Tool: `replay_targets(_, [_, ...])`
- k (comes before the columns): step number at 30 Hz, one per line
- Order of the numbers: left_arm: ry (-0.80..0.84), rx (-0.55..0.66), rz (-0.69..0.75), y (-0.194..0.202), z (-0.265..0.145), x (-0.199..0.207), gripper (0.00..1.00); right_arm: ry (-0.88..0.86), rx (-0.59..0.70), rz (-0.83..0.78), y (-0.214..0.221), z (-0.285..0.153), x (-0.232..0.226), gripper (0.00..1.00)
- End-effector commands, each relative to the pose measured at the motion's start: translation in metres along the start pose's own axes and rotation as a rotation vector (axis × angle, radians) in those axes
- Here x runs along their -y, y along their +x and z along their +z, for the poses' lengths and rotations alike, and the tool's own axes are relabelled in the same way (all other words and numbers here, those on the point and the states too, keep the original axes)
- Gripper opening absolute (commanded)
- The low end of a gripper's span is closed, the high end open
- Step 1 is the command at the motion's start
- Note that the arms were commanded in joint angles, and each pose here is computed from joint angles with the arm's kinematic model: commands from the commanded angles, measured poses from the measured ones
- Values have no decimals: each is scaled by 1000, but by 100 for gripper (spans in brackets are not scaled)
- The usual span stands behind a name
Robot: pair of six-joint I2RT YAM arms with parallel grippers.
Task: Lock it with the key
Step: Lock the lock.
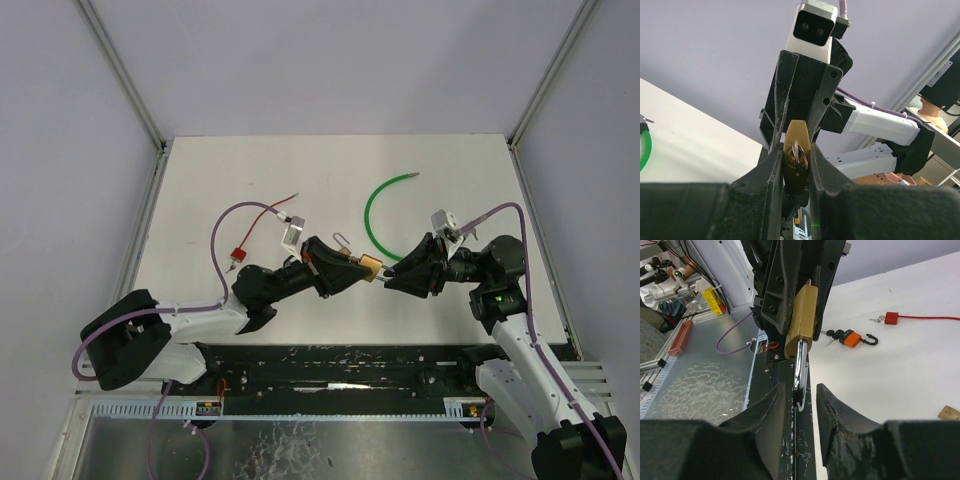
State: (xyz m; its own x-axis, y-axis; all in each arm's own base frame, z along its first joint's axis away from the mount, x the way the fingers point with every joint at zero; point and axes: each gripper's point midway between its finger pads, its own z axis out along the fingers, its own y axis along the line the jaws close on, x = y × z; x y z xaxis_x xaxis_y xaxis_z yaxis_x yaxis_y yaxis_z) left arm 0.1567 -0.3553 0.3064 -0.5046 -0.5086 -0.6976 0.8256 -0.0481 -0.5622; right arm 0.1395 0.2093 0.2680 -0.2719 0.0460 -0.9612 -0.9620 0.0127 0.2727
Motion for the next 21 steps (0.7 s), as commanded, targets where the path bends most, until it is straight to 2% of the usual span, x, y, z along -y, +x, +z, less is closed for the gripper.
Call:
replay_targets(1, [53,84,67,-23,12,16,0,-27,10,-43,-6,2,-7,35])
replay_targets(15, [47,92,92,-24,11,14,0,-58,-2,-51,-3,3,-9,8])
replay_targets(21, [42,89,132,-22,10,11,0,-79,-11,-66,-4,3,-13,0])
